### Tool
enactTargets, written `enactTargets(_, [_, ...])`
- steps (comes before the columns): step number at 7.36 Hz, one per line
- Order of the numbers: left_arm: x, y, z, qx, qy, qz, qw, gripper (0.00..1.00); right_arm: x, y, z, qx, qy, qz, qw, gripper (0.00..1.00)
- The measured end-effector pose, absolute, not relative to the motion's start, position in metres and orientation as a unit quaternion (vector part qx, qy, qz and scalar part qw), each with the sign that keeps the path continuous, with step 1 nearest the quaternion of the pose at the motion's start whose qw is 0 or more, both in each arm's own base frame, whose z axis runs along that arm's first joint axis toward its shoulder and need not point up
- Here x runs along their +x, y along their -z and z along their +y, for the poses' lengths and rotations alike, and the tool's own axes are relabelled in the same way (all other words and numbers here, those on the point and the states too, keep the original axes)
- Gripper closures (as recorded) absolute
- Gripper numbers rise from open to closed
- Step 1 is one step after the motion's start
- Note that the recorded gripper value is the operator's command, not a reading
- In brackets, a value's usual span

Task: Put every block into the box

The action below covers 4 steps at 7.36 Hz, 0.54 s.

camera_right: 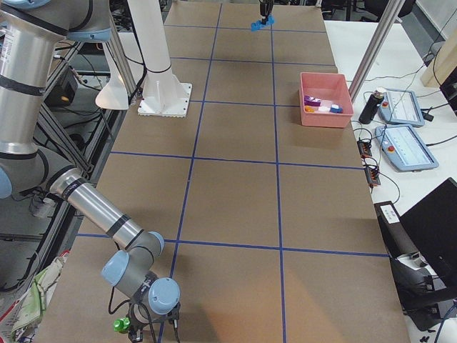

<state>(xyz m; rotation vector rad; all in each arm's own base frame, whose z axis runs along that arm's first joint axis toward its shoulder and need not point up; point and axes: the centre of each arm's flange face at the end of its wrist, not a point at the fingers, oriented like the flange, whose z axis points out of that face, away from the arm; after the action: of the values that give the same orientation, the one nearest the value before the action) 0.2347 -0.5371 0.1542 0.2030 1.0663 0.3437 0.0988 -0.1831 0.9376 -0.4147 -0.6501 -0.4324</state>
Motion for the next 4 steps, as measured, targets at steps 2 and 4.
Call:
enactTargets(2, [0.244, -0.105, -0.561, 0.091, -0.121, 0.52, 0.841, 1.0, 0.103, -0.931, -0.192, -0.19, 0.208, -0.31, 0.908, 1.0])
enactTargets(4, [0.258, -0.084, -0.588, 0.097, -0.066, 0.536, 0.836, 1.0, 0.13, -0.899, -0.219, -0.166, 0.19, -0.289, 0.924, 1.0])
